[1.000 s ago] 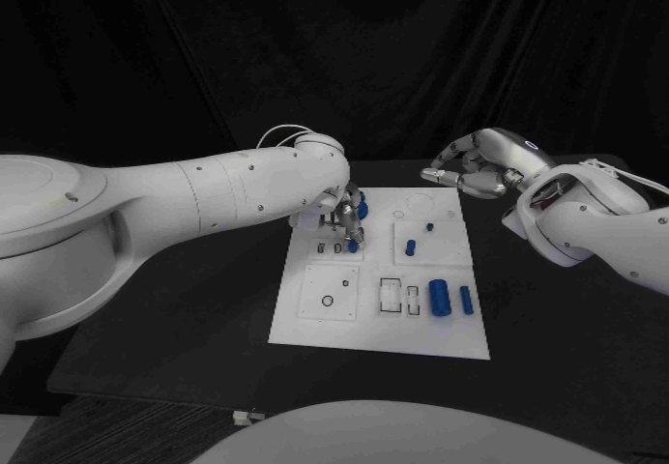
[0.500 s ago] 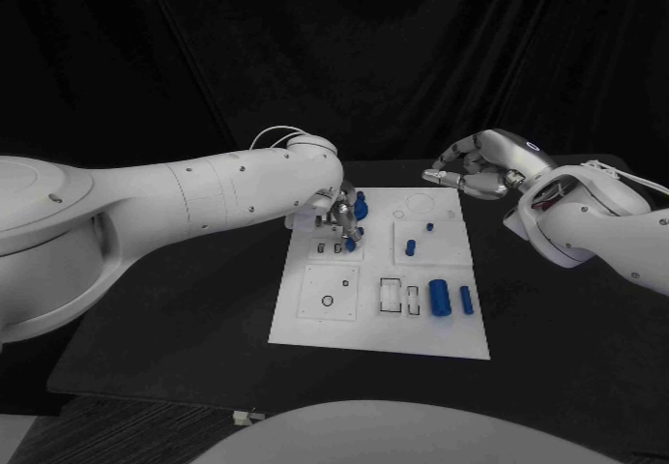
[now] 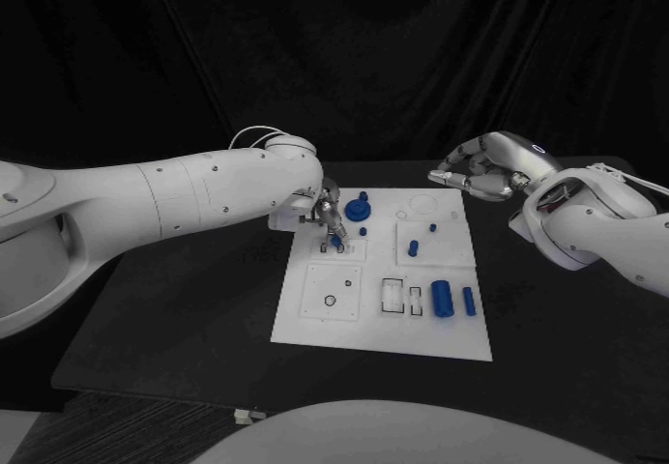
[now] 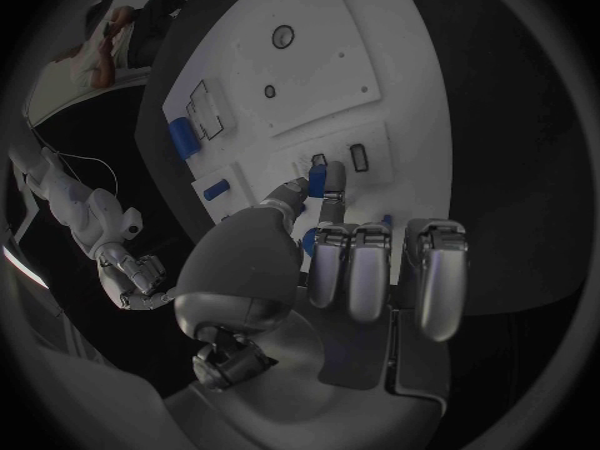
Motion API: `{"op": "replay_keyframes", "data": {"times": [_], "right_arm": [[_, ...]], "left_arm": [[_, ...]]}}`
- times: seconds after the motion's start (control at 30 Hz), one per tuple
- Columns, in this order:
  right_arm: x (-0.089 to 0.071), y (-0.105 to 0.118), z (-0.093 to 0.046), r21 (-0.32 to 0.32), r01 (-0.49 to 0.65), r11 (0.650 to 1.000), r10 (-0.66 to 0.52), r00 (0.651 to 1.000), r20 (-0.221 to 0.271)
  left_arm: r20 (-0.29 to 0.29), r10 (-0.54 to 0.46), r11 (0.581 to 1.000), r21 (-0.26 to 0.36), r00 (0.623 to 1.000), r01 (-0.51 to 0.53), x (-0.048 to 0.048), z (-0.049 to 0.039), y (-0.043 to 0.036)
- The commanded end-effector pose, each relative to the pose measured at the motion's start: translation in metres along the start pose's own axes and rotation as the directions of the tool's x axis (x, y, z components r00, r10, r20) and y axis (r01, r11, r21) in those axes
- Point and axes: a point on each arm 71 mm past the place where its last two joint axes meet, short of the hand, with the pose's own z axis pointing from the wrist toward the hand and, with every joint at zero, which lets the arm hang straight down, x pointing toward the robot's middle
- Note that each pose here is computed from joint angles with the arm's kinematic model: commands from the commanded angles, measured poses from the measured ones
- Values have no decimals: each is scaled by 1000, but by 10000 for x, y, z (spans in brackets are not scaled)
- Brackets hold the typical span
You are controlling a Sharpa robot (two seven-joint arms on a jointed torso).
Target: Assemble the parts on the task board
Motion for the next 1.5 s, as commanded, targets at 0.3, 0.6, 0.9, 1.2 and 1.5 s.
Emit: {"op": "replay_keyframes", "data": {"times": [0.3,0.6,0.9,1.2,1.5], "right_arm": [[41,-35,-17,17,-1,1000,1,1000,-12],[65,-45,-23,20,-2,1000,2,1000,-18],[74,-60,-37,24,-2,1000,3,1000,-19],[88,-57,-34,23,-3,1000,4,1000,-21],[87,-69,-37,26,-2,1000,3,1000,-21]], "left_arm": [[21,-21,1000,-13,1000,21,12,-63,91],[30,-28,999,-16,999,29,28,-84,112],[24,-90,996,-24,996,91,49,-94,111],[-19,-160,987,-37,987,159,85,-91,105],[-28,-168,985,-49,985,166,85,-82,118]]}}
